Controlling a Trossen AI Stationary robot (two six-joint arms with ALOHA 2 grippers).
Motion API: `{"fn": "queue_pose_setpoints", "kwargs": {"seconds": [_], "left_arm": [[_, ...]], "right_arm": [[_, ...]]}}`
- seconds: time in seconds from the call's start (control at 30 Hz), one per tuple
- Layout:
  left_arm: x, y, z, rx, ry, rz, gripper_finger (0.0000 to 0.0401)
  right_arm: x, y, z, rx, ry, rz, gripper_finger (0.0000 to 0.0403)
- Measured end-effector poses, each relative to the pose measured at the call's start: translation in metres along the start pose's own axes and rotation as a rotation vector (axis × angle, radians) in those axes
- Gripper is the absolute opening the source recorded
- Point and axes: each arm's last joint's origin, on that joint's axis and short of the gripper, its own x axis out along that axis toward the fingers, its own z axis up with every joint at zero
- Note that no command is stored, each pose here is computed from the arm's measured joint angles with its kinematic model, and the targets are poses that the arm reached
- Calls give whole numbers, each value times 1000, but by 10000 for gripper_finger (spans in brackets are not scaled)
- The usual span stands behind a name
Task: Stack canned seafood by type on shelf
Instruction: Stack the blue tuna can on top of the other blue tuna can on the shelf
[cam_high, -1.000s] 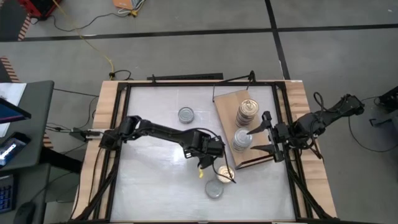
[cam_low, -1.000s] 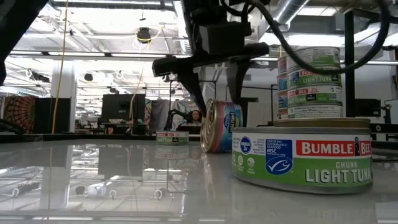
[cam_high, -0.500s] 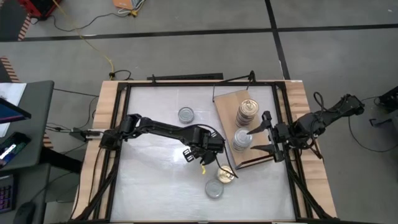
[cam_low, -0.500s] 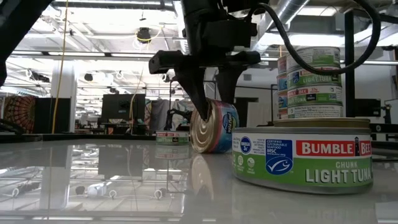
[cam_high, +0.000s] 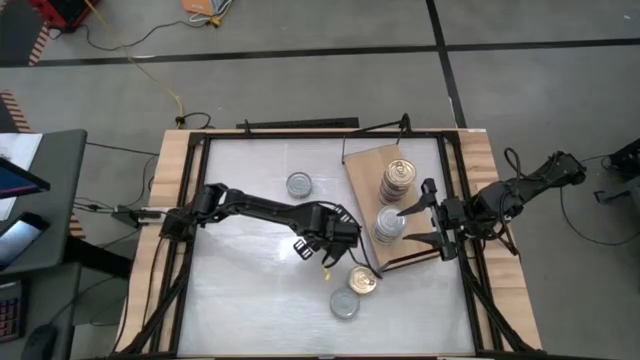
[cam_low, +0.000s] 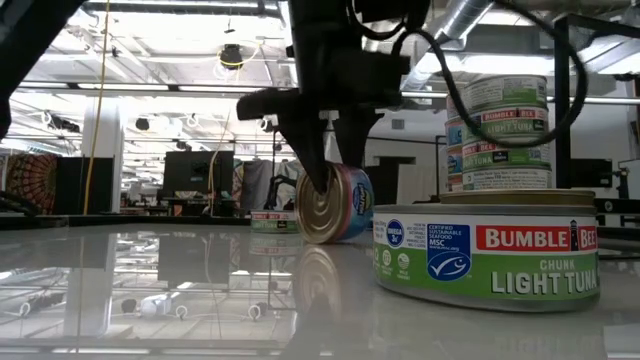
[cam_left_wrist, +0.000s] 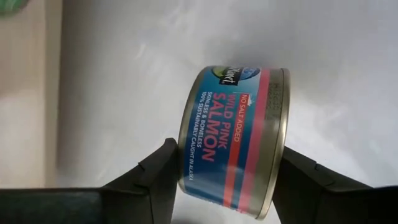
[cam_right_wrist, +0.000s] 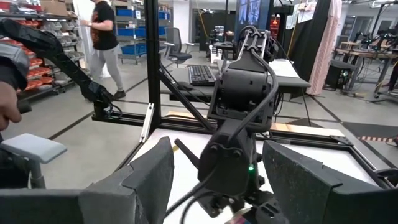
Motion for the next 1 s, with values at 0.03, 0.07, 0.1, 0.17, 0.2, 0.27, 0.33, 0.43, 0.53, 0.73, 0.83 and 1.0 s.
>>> {"fn": "queue_pose_setpoints", "kwargs": {"seconds": [0.03, 0.07, 0.1, 0.17, 0.2, 0.27, 0.33, 0.43, 0.53, 0.73, 0.83, 1.0], "left_arm": [[0, 1, -1, -4, 20, 16, 196], [1, 2, -3, -6, 37, 32, 193], [1, 3, -4, -8, 47, 43, 193], [2, 6, -6, -15, 67, 64, 193], [2, 7, -7, -21, 79, 74, 193], [3, 9, -10, -33, 93, 83, 193], [2, 12, -13, -46, 93, 87, 193], [-10, 20, -22, -88, 76, 110, 193], [-29, 28, -34, -157, 31, 132, 193], [-76, 49, -59, -368, -213, 175, 193], [-100, 65, -74, -533, -403, 205, 193], [-123, 97, -105, -908, -701, 194, 196]], "right_arm": [[0, 0, 0, 1, 0, 0, 272], [0, 0, 0, 1, 0, 0, 272], [0, 0, 0, 2, 0, 0, 272], [0, 0, 0, 6, 0, 0, 272], [0, 0, 0, 13, 0, 0, 272], [-1, 0, 0, 27, -2, 1, 272], [-5, -1, 1, 32, -7, 5, 272], [-13, -2, 2, 33, -8, -3, 272], [-23, -4, 1, 30, 4, -33, 272], [-33, -5, 2, 27, -6, -30, 272], [-33, -4, 2, 23, -1, -26, 272], [-33, -5, 3, 8, -6, -34, 272]]}}
